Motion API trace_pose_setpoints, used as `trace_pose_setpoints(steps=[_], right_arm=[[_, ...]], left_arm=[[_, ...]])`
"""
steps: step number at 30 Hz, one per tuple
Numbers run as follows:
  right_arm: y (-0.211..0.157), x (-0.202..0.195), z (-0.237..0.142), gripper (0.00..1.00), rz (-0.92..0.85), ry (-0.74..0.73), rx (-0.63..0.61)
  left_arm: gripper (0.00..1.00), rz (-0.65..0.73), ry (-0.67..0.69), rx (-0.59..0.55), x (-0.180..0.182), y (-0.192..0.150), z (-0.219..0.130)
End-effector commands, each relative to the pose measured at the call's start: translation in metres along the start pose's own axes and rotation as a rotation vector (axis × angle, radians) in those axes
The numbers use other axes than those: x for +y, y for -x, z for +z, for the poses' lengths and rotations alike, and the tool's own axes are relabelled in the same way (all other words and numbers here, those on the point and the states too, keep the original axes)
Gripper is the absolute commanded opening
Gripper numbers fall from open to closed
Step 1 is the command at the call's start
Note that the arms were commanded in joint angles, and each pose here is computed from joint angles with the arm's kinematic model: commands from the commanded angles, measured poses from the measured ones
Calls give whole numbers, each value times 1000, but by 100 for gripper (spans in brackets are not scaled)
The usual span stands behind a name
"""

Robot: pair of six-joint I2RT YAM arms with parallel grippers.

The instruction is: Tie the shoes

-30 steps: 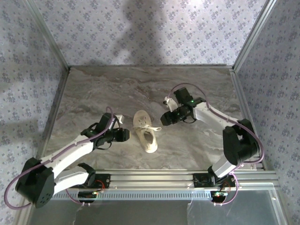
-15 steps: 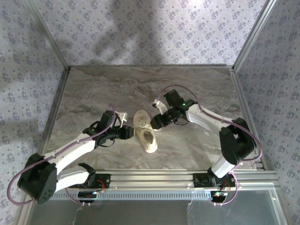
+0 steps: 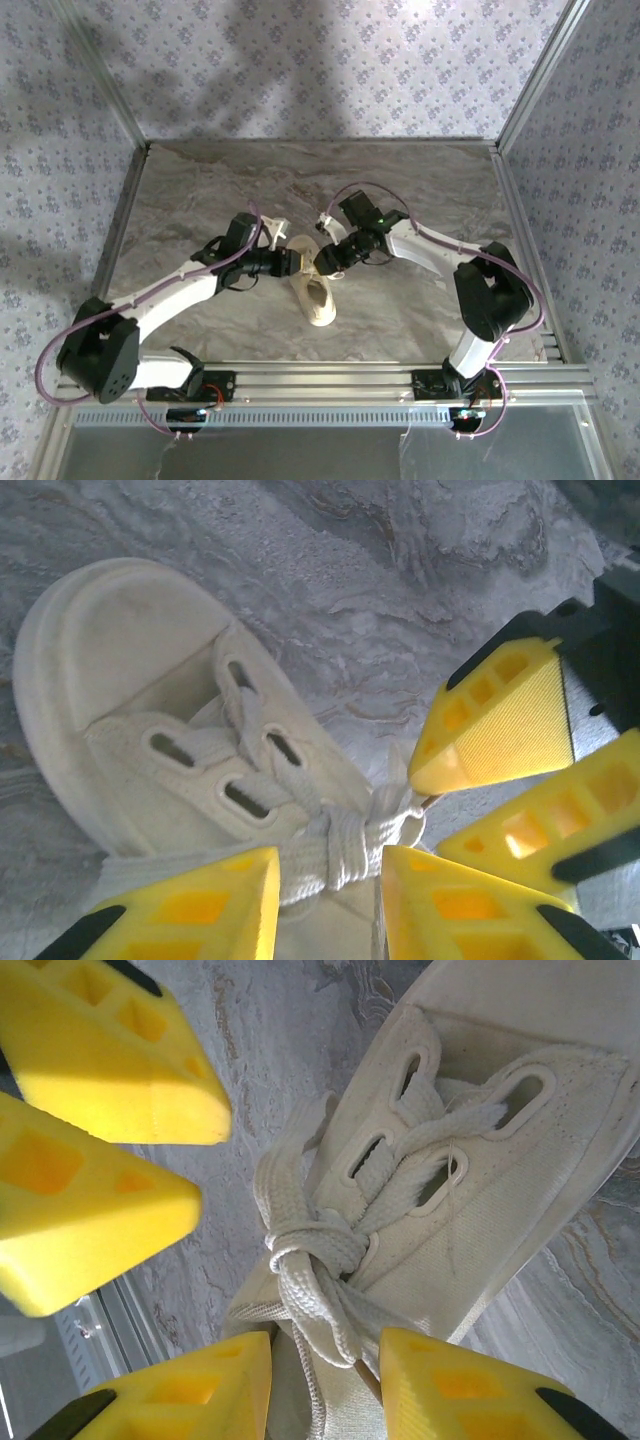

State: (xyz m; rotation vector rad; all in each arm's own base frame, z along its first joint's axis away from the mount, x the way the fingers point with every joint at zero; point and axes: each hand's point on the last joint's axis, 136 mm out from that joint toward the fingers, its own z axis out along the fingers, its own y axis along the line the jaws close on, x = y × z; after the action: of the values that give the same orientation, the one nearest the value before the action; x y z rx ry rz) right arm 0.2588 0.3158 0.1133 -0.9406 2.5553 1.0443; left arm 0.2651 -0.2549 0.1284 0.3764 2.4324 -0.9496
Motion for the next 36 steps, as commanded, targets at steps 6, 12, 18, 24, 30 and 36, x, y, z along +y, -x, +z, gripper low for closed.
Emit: trace_pose_setpoints(steps=[6,12,18,24,30,36], right_arm=[[10,3,1,34,-20,9,10],[7,1,5,27,-38,-25,35],[5,3,9,31,-52,-41,49],[1,0,15,23,-60,-60,74],[6,-4,2,0,-66,-100,40],[8,-3,-9,0,-72,-94,36]], left_arm=[[36,49,-58,71,-14,0,22],[38,39,-26,93,-5,-10,25],[38,21,5,109,3,-17,26],[38,4,19,116,8,-23,27],[38,-8,50,127,16,-28,29],[38,-28,87,143,25,-34,33]])
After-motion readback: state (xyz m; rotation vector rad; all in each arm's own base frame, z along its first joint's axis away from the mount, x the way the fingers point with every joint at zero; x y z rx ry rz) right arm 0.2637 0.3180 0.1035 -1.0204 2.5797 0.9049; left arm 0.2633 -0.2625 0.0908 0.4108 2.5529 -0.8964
